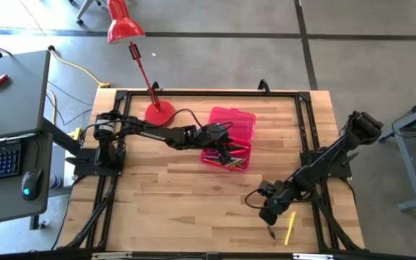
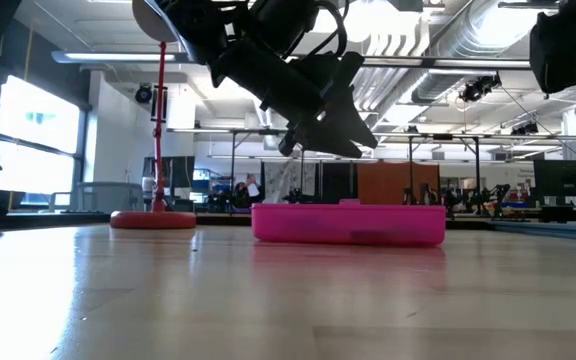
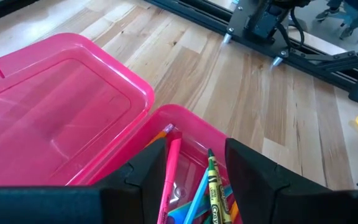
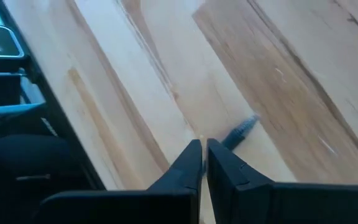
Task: Pick & place school supplies into a supply box
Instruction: Put the black pen into the red supply box
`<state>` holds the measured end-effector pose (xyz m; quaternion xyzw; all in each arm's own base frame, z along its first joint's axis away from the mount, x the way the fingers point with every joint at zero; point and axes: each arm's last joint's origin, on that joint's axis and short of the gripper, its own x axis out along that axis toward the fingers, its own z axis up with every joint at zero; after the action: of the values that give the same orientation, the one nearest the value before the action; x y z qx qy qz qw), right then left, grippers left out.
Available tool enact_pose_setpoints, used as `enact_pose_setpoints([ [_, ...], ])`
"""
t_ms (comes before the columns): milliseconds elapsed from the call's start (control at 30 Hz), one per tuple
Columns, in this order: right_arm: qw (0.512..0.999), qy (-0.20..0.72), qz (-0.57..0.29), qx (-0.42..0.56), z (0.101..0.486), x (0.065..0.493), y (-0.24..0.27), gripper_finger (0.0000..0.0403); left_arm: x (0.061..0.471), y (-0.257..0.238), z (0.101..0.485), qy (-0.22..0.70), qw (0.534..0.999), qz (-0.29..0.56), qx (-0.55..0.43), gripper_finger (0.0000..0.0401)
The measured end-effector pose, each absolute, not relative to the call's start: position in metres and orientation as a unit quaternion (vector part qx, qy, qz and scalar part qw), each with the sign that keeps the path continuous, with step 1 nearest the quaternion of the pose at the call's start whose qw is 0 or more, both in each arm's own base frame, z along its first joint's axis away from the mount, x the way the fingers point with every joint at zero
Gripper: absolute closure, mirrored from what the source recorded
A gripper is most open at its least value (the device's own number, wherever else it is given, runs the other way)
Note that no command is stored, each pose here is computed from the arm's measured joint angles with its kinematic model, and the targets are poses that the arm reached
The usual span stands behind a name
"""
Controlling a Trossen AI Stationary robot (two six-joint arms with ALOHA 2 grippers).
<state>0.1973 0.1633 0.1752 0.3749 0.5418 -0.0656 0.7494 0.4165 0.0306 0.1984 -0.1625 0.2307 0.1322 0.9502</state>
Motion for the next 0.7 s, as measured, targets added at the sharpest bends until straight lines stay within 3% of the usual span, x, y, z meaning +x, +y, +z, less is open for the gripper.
enact_pose_setpoints([
  [467, 0.760, 0.538, -0.073, 0.357, 0.1745, 0.1967, 0.1616, 0.0399, 0.4165, 0.0306, 0.1984, 0.231, 0.950, 0.132, -0.162, 0.0206],
  [700, 0.782, 0.533, -0.051, 0.319, 0.1740, 0.1972, 0.1623, 0.0367, 0.4165, 0.0306, 0.1984, 0.231, 0.950, 0.132, -0.162, 0.0206],
])
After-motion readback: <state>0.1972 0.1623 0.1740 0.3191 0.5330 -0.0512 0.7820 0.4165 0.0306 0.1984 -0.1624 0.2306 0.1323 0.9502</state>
